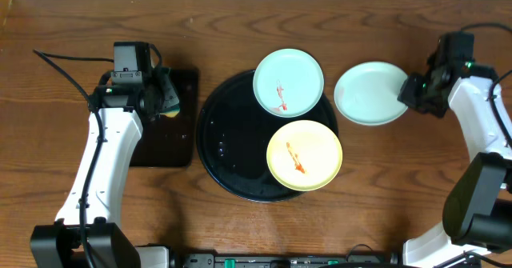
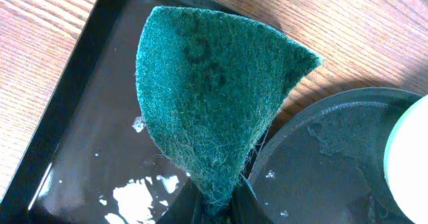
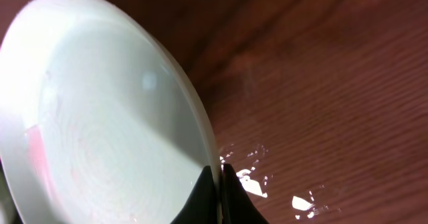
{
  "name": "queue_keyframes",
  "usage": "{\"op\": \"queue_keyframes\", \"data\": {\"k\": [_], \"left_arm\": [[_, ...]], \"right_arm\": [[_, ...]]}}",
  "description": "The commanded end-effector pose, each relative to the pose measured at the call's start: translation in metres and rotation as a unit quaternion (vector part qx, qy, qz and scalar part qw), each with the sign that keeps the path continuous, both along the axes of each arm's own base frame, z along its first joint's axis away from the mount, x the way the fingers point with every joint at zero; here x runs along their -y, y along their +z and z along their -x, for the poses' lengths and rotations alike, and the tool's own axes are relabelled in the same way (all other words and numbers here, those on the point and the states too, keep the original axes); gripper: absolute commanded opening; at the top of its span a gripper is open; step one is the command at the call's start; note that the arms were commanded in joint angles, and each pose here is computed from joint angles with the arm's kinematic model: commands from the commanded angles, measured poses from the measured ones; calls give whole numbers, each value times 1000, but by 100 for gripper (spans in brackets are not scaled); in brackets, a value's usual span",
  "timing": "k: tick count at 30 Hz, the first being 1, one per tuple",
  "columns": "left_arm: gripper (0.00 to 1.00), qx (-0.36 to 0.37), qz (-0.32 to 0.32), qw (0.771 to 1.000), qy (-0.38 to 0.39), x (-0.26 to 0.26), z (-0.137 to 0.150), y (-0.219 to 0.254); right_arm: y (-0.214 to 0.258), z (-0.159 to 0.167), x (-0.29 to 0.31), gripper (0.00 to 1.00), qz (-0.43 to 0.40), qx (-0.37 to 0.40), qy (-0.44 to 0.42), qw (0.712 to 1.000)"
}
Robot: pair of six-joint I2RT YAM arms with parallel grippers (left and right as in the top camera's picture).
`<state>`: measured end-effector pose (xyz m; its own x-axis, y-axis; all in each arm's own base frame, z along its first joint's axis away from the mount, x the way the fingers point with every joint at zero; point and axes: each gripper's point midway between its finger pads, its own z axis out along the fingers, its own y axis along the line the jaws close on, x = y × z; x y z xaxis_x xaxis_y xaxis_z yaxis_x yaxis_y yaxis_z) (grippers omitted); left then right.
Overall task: Clean dirty plates on tray and stack at the side
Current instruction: 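Carry the cleaned mint plate with the right gripper to the table's right side, then release the mint plate on the table and move right gripper to yellow plate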
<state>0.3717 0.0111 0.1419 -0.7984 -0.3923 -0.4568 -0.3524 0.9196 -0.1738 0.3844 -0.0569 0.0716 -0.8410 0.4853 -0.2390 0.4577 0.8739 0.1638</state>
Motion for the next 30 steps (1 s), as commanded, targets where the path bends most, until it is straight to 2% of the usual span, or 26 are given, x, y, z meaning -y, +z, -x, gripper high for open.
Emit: {"op": "queue_keyframes", "data": {"k": [1, 4, 5, 7, 13, 17, 20, 30], "left_arm": [[8, 3, -4, 1000, 8, -4, -2, 2], [8, 3, -4, 1000, 8, -4, -1, 2], [8, 3, -4, 1000, 8, -4, -1, 2], [8, 3, -4, 1000, 8, -4, -1, 2], [8, 3, -4, 1000, 8, -4, -1, 2], [8, 3, -4, 1000, 8, -4, -1, 2], [8, 3, -4, 1000, 8, -4, -1, 2], [8, 3, -4, 1000, 8, -4, -1, 2]], "right_arm": [[-18, 10, 8, 1, -14, -10, -30, 999], [-31, 18, 8, 4, -15, -18, -32, 999], [-33, 20, 7, 13, -15, -20, -30, 999], [-34, 21, 7, 23, -14, -22, -25, 999], [-1, 19, -8, 39, -37, -18, 18, 999], [35, 18, -26, 46, -46, -9, 77, 996], [44, 25, -50, 49, -69, -15, 127, 989], [5, 80, -122, 51, -105, -102, 245, 958]]}}
